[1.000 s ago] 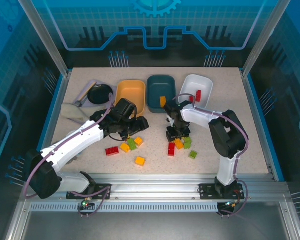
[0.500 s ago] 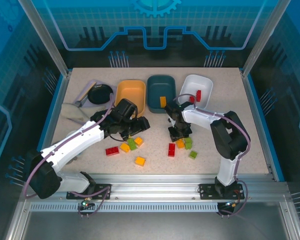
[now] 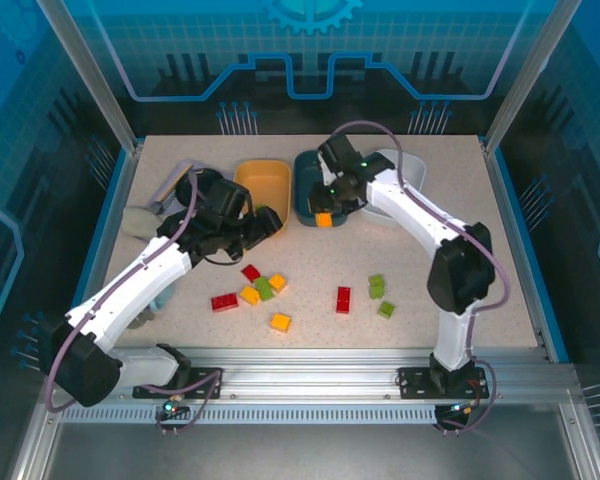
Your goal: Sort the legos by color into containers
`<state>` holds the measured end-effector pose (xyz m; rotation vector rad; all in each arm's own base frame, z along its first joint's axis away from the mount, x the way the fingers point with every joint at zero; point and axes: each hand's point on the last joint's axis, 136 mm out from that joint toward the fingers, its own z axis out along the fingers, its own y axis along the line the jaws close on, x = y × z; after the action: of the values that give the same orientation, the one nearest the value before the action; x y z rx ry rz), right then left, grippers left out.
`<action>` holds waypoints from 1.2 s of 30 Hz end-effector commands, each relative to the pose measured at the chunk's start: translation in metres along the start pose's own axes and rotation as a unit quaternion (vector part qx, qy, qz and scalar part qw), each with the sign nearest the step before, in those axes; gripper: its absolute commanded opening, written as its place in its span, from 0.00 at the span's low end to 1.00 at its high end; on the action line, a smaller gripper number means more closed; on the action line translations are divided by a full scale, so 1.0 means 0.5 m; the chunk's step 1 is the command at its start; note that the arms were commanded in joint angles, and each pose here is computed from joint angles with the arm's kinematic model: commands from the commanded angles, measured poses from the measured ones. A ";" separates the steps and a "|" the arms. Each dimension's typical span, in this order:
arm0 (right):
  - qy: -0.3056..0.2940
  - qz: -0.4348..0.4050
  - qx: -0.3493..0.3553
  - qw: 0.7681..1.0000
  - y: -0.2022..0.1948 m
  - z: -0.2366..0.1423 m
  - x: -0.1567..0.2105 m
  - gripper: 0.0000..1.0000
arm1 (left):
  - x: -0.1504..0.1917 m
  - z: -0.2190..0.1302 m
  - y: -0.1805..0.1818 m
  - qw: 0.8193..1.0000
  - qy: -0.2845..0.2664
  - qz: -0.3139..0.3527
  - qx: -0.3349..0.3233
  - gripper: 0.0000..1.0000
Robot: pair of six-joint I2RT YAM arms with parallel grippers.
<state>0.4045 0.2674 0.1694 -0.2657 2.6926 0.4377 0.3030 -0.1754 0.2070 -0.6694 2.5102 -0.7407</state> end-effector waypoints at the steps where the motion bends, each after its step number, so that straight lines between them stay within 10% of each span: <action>1: 0.013 0.034 -0.013 0.999 -0.018 0.071 -0.039 0.29 | -0.046 -0.031 -0.034 0.999 -0.030 -0.008 0.040 0.82; 18: 0.059 0.081 -0.015 0.995 -0.062 0.254 -0.099 0.38 | -0.023 -0.036 0.035 1.000 -0.014 -0.013 -0.006 0.83; 25: 0.033 0.069 -0.022 0.997 -0.043 0.198 -0.127 0.56 | 0.017 -0.030 0.083 0.999 0.021 -0.021 -0.042 0.82; 36: -0.047 0.018 -0.048 0.998 0.028 -0.014 -0.135 0.55 | 0.112 -0.018 0.151 0.992 0.077 -0.022 -0.096 0.78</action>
<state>0.4787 0.2805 0.1598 -0.1474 2.6888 0.5352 0.2509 -0.1480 0.1650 -0.7423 2.6760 -0.6188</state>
